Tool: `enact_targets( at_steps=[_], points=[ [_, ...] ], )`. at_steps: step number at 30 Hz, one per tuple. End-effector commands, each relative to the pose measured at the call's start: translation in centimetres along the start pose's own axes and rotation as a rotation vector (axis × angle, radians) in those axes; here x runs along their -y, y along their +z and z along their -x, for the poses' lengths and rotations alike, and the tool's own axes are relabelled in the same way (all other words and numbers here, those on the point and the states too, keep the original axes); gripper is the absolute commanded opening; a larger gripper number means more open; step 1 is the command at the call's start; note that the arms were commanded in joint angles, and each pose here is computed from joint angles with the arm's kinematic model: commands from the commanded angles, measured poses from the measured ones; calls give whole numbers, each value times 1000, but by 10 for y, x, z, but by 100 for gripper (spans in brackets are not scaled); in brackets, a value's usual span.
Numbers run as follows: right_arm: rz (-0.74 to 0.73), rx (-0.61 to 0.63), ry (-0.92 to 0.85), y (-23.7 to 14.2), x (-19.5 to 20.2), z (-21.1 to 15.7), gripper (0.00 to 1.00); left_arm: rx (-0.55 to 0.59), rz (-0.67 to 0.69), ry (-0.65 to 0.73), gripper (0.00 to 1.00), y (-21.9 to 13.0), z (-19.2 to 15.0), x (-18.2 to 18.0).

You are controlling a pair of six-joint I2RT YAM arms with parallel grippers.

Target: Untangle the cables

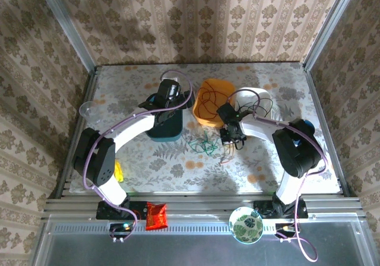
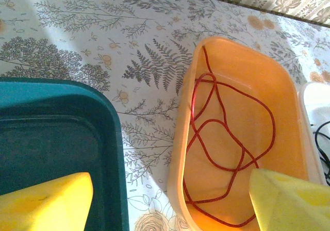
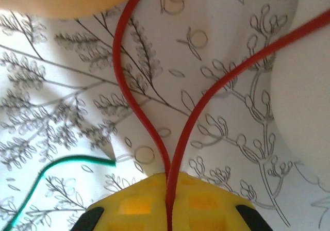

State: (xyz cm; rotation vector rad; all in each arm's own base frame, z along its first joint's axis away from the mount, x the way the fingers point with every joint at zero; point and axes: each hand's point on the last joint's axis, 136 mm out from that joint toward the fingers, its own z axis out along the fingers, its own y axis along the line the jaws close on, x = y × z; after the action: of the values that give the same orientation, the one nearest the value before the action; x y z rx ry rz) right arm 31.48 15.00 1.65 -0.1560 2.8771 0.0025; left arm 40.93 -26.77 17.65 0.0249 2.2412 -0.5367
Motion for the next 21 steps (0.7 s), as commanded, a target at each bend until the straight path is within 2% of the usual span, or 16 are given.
enact_targets(
  at_steps=[1,5,12,17,21],
  points=[
    [-6,11,-8,-14,7,-12,0,14,-22,-3,81,-2,11,10],
    [105,117,-22,-46,-7,2,0,13,-26,3,81,-2,11,11],
    [260,226,-40,-101,-25,19,0,11,-27,0,81,-2,8,9],
    [357,316,0,-139,-38,62,0,11,-23,-4,81,-4,5,7],
    [393,364,81,-145,-39,102,0,16,-18,-5,81,-7,4,4]
  ],
)
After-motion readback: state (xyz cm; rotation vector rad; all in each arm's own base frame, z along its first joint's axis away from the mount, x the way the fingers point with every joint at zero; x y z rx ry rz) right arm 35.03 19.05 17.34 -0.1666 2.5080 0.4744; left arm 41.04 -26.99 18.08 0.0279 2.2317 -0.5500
